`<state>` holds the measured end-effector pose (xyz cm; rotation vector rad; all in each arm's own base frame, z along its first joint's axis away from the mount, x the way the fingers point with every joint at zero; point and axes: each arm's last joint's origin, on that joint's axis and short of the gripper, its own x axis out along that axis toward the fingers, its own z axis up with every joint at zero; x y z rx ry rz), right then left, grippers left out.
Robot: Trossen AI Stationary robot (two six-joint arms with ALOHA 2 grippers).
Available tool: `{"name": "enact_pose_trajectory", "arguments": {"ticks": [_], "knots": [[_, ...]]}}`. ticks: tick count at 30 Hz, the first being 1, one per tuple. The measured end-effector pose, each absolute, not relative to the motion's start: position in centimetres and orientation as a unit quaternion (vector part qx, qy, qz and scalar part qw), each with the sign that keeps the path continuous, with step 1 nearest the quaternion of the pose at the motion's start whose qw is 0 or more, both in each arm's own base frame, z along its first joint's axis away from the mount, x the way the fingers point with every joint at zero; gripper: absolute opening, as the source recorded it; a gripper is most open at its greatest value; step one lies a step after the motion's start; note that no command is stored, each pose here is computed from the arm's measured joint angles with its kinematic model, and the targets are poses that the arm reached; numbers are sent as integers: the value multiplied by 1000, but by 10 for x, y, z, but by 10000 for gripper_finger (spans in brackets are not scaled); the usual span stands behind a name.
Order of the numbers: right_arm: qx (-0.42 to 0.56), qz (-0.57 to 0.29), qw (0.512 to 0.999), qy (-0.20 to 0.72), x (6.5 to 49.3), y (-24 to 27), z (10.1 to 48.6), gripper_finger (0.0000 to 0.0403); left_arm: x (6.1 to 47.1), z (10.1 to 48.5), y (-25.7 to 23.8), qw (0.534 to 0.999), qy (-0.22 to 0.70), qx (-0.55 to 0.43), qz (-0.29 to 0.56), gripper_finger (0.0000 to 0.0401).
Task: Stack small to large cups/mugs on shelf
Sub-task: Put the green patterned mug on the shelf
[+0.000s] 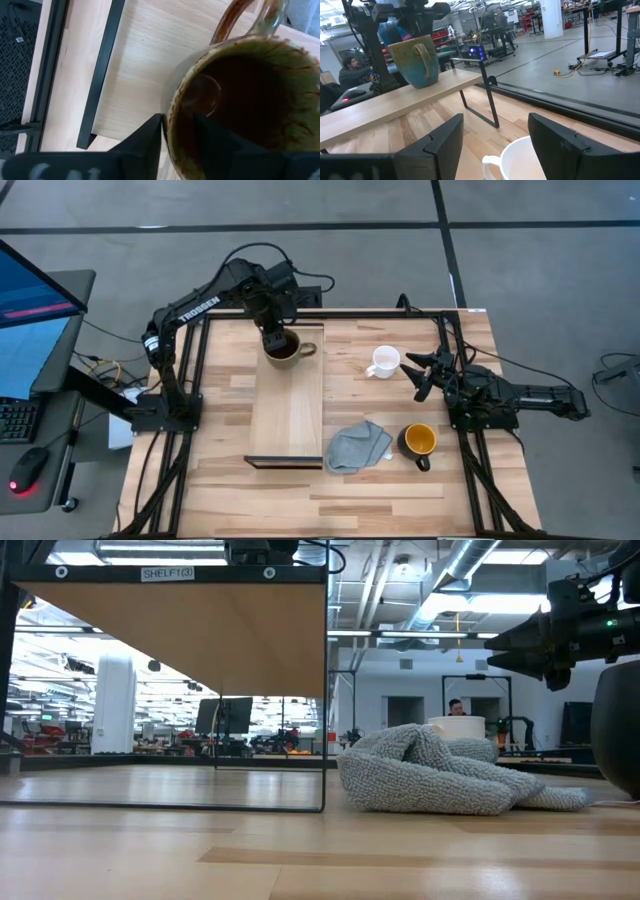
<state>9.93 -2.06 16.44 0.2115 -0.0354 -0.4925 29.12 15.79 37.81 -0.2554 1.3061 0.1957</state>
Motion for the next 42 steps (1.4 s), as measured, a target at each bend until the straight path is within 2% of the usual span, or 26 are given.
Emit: {"name": "enact_pose_trajectory", "arguments": {"ticks": [4,14,29,37,42], "knots": [[104,-243,964,-17,99,-21,164,244,291,378,159,778,610,-106,104,117],[104,-243,964,-17,99,-21,164,244,290,378,163,766,625,-41,143,119],[104,-243,964,-17,99,-21,164,244,292,378,161,775,617,-63,119,119],[104,-243,964,-17,99,-21,164,244,292,392,154,804,583,-97,67,119],[104,-243,964,-17,99,-21,164,244,289,410,150,819,562,-71,88,119]]}}
